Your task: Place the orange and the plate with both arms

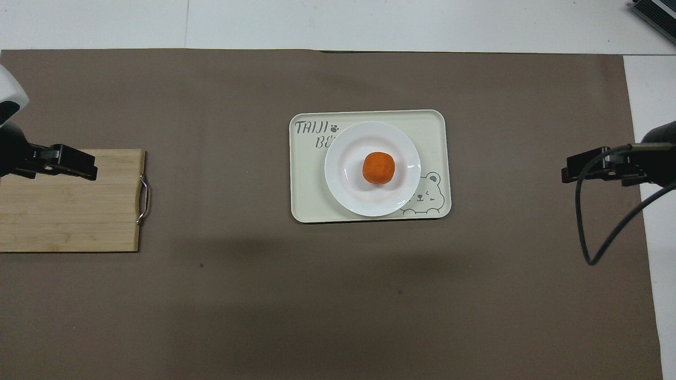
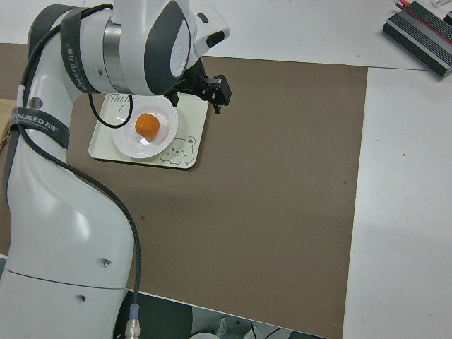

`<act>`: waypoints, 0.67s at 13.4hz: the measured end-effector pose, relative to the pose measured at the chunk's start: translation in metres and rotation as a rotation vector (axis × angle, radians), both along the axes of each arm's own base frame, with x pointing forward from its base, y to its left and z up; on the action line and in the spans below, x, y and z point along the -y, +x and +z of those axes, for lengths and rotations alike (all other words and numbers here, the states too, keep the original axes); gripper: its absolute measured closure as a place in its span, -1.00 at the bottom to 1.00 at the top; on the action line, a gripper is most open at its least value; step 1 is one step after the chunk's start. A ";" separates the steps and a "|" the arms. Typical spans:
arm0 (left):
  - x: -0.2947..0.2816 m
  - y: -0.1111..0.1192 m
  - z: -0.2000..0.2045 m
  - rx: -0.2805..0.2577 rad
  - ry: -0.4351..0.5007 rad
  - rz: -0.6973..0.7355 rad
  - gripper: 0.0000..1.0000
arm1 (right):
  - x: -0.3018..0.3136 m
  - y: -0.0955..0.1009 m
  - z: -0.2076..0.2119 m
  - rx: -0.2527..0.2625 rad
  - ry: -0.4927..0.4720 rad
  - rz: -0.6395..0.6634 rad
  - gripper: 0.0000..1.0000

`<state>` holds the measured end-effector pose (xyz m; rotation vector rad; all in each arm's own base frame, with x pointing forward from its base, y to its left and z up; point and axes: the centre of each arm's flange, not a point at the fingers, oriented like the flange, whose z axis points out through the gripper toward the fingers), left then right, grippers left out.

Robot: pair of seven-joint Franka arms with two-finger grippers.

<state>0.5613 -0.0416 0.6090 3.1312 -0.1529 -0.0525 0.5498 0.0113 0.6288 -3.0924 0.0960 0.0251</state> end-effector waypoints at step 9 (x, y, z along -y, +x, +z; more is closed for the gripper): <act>0.000 0.000 0.000 0.000 0.000 0.000 -1.00 | 0.009 -0.001 -0.001 -0.007 -0.008 -0.011 -1.00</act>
